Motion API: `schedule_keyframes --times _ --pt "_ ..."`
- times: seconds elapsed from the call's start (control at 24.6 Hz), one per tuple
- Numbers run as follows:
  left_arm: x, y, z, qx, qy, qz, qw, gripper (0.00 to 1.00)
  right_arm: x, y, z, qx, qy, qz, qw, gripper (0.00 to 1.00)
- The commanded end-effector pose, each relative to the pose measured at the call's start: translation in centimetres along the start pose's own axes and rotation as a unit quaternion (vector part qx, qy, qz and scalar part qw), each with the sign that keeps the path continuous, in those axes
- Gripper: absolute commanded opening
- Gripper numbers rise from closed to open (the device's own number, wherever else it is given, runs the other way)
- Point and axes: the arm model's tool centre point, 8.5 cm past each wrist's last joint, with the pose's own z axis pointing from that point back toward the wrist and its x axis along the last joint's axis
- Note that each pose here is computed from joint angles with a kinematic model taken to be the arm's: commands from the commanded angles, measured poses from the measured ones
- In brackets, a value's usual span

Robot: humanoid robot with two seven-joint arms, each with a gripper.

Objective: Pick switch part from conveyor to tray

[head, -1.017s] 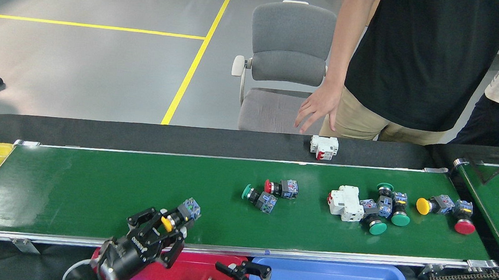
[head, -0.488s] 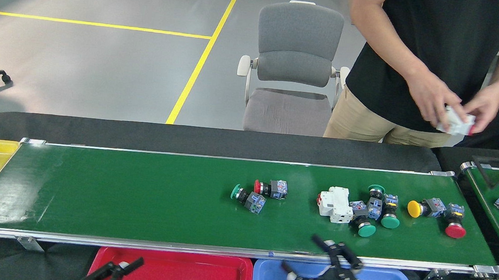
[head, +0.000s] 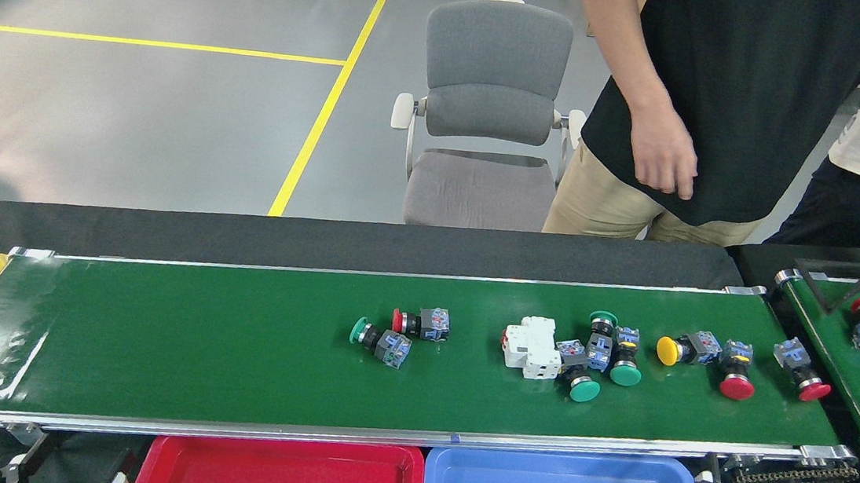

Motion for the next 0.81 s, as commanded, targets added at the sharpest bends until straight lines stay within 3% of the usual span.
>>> schedule_keyframes --times 0.0,0.16,0.24,0.37,0.45,0.77 --pt "0.3 0.6 -0.2 0.009 -0.003 0.002 1.000 1.00 0.1 -1.2 -0.6 -0.020 -0.006 0.010 1.000 0.97" --pt "1.4 1.7 -1.9 0.028 -0.018 0.003 0.999 1.00 6.5 -1.1 -2.2 -0.016 -0.099 0.013 0.995 0.98" --pt "2.5 2.9 -3.6 0.045 -0.039 -0.005 0.998 1.00 10.0 -0.6 -2.3 -0.008 -0.142 0.026 0.989 0.98" --pt "5.5 4.0 -6.2 0.049 -0.084 -0.012 0.995 1.00 13.3 -1.2 -3.6 -0.012 -0.153 0.064 0.986 0.98" --pt "8.1 4.9 -8.3 0.044 -0.118 -0.022 0.992 1.00 16.4 -0.5 -4.1 0.006 -0.159 0.066 0.985 0.98" --pt "10.9 2.7 -13.5 -0.002 -0.104 -0.046 0.994 1.00 25.2 0.6 -5.6 0.034 -0.195 0.088 0.976 0.98"
